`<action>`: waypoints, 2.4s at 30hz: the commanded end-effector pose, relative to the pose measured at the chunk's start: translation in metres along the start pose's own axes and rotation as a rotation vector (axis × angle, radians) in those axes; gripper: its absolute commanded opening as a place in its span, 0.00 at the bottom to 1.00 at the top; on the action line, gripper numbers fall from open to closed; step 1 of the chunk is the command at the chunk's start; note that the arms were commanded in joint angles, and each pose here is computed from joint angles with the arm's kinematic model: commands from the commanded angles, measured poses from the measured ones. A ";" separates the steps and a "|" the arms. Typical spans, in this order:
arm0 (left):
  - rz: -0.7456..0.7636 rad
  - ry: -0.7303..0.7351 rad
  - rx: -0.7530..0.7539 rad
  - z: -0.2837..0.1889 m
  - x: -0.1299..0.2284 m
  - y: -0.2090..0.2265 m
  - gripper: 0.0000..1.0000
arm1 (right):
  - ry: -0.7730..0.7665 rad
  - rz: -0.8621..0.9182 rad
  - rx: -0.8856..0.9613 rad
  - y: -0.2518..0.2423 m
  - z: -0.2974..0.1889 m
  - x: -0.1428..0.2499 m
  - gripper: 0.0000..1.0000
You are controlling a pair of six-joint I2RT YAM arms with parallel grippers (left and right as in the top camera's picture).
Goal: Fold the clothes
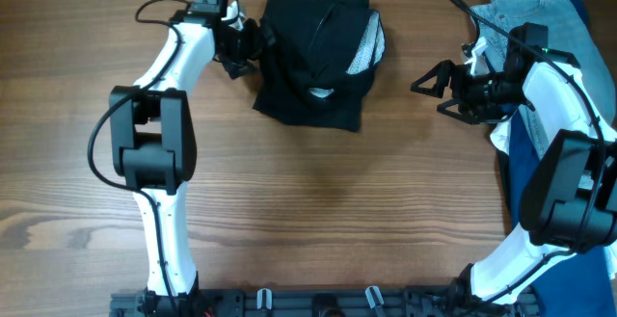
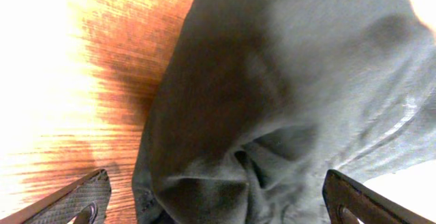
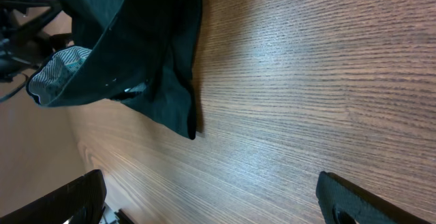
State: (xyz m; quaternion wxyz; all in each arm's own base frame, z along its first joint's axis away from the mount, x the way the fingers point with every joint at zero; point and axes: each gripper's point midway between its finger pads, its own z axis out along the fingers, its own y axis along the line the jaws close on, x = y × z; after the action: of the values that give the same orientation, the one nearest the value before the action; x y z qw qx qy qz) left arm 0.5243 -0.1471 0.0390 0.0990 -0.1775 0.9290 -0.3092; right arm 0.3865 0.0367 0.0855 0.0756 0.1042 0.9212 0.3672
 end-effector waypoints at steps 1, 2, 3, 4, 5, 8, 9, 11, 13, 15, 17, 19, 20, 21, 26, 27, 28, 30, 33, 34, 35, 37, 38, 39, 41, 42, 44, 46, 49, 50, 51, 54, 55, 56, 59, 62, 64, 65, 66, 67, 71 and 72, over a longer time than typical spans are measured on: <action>0.066 -0.026 0.101 -0.032 0.000 -0.038 1.00 | -0.044 -0.087 -0.071 0.023 -0.010 -0.010 1.00; 0.071 -0.032 0.105 -0.036 -0.001 -0.041 1.00 | -0.051 -0.111 -0.101 0.029 -0.010 -0.012 1.00; 0.074 -0.038 0.108 -0.040 -0.001 -0.043 1.00 | -0.058 -0.122 -0.119 0.033 -0.009 -0.014 1.00; 0.077 -0.045 0.112 -0.046 -0.002 -0.046 1.00 | -0.062 -0.128 -0.133 0.038 -0.008 -0.015 1.00; 0.080 -0.051 0.115 -0.051 -0.002 -0.049 1.00 | -0.062 -0.126 -0.139 0.042 -0.005 -0.017 1.00; 0.085 -0.062 0.121 -0.067 0.000 -0.056 1.00 | -0.063 -0.169 -0.159 0.055 0.007 -0.020 1.00; 0.085 -0.063 0.122 -0.072 0.002 -0.059 1.00 | -0.059 -0.167 -0.163 0.058 0.014 -0.021 1.00; 0.086 -0.061 0.126 -0.084 0.007 -0.065 1.00 | -0.048 -0.173 -0.165 0.064 0.030 -0.023 1.00; 0.088 -0.020 0.177 -0.094 0.018 -0.077 1.00 | -0.022 -0.141 -0.167 0.067 0.050 -0.022 1.00; 0.084 0.020 0.212 -0.097 0.027 -0.083 1.00 | 0.007 -0.103 -0.167 0.063 0.069 -0.020 1.00; 0.073 0.060 0.228 -0.098 0.037 -0.086 1.00 | 0.044 -0.057 -0.167 0.055 0.086 -0.016 1.00; 0.079 0.084 0.217 -0.096 0.044 -0.084 1.00 | 0.084 -0.029 -0.193 0.048 0.101 -0.011 1.00; 0.075 0.095 0.211 -0.095 0.047 -0.084 1.00 | 0.097 -0.020 -0.206 0.045 0.107 -0.010 1.00; 0.073 0.107 0.207 -0.094 0.051 -0.084 1.00 | 0.107 -0.005 -0.219 0.041 0.113 -0.009 1.00; 0.121 0.165 0.223 -0.094 0.072 -0.095 1.00 | 0.087 -0.029 -0.282 0.044 0.121 -0.018 1.00; 0.127 0.179 0.224 -0.093 0.078 -0.098 1.00 | 0.073 -0.032 -0.291 0.046 0.122 -0.023 1.00; 0.130 0.187 0.222 -0.093 0.082 -0.100 1.00 | 0.060 -0.036 -0.296 0.047 0.121 -0.027 1.00; 0.137 0.203 0.219 -0.091 0.089 -0.103 1.00 | 0.032 -0.037 -0.311 0.052 0.120 -0.036 1.00; 0.148 0.226 0.214 -0.087 0.100 -0.108 1.00 | -0.006 -0.071 -0.360 0.063 0.117 -0.047 1.00; 0.153 0.231 0.215 -0.086 0.102 -0.110 1.00 | -0.013 -0.076 -0.369 0.065 0.116 -0.050 1.00; 0.158 0.234 0.215 -0.085 0.104 -0.112 1.00 | -0.025 -0.086 -0.378 0.067 0.115 -0.053 1.00; 0.162 0.238 0.214 -0.084 0.107 -0.113 1.00 | -0.044 -0.100 -0.397 0.072 0.113 -0.058 1.00; 0.162 0.238 0.214 -0.084 0.107 -0.113 1.00 | -0.048 -0.106 -0.408 0.074 0.112 -0.060 1.00; 0.162 0.238 0.214 -0.084 0.107 -0.113 1.00 | -0.049 -0.094 -0.408 0.075 0.112 -0.061 1.00; 0.162 0.238 0.214 -0.084 0.107 -0.113 1.00 | -0.043 -0.071 -0.396 0.072 0.113 -0.059 1.00; 0.162 0.238 0.214 -0.084 0.107 -0.113 1.00 | -0.021 0.026 -0.342 0.061 0.117 -0.055 1.00; 0.162 0.238 0.214 -0.084 0.107 -0.113 1.00 | -0.002 0.095 -0.255 0.043 0.122 -0.047 1.00; 0.166 0.236 0.212 -0.084 0.106 -0.113 1.00 | 0.012 0.132 -0.188 0.027 0.123 -0.040 1.00; 0.188 0.234 0.215 -0.084 0.106 -0.113 1.00 | -0.003 0.156 -0.170 0.020 0.120 -0.044 1.00; 0.188 0.234 0.215 -0.084 0.106 -0.113 1.00 | -0.016 0.150 -0.173 0.020 0.119 -0.048 1.00; 0.186 0.235 0.215 -0.084 0.107 -0.113 1.00 | -0.033 0.167 -0.158 0.017 0.119 -0.052 0.99; 0.169 0.255 0.201 -0.084 0.111 -0.109 1.00 | -0.105 0.148 -0.174 0.023 0.117 -0.071 1.00; 0.164 0.260 0.197 -0.084 0.112 -0.108 1.00 | -0.118 0.141 -0.182 0.025 0.117 -0.075 1.00; 0.158 0.267 0.192 -0.085 0.114 -0.107 1.00 | -0.140 0.138 -0.196 0.029 0.116 -0.081 1.00; 0.152 0.281 0.193 -0.085 0.118 -0.107 1.00 | -0.162 0.119 -0.215 0.039 0.119 -0.086 1.00; 0.157 0.289 0.201 -0.085 0.120 -0.109 1.00 | -0.145 0.106 -0.222 0.052 0.131 -0.080 1.00; 0.172 0.302 0.228 -0.086 0.123 -0.113 1.00 | -0.131 0.121 -0.215 0.056 0.138 -0.076 1.00; 0.174 0.306 0.235 -0.087 0.123 -0.114 1.00 | -0.121 0.130 -0.213 0.059 0.142 -0.072 1.00; 0.174 0.311 0.244 -0.088 0.124 -0.116 1.00 | -0.113 0.149 -0.205 0.062 0.146 -0.069 1.00; 0.173 0.320 0.260 -0.089 0.126 -0.118 1.00 | -0.110 0.162 -0.195 0.064 0.150 -0.067 1.00; 0.168 0.353 0.314 -0.093 0.131 -0.126 1.00 | -0.124 0.225 -0.111 0.064 0.167 -0.059 1.00; 0.168 0.356 0.318 -0.093 0.132 -0.127 1.00 | -0.123 0.227 -0.105 0.065 0.169 -0.058 1.00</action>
State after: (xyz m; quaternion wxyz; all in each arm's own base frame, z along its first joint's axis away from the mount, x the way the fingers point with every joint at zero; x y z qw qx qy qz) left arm 0.4202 -0.2351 0.1552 -0.0195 -0.0521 0.8982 -0.4360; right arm 0.4900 0.1742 0.0330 0.1083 0.1895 0.8678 0.4465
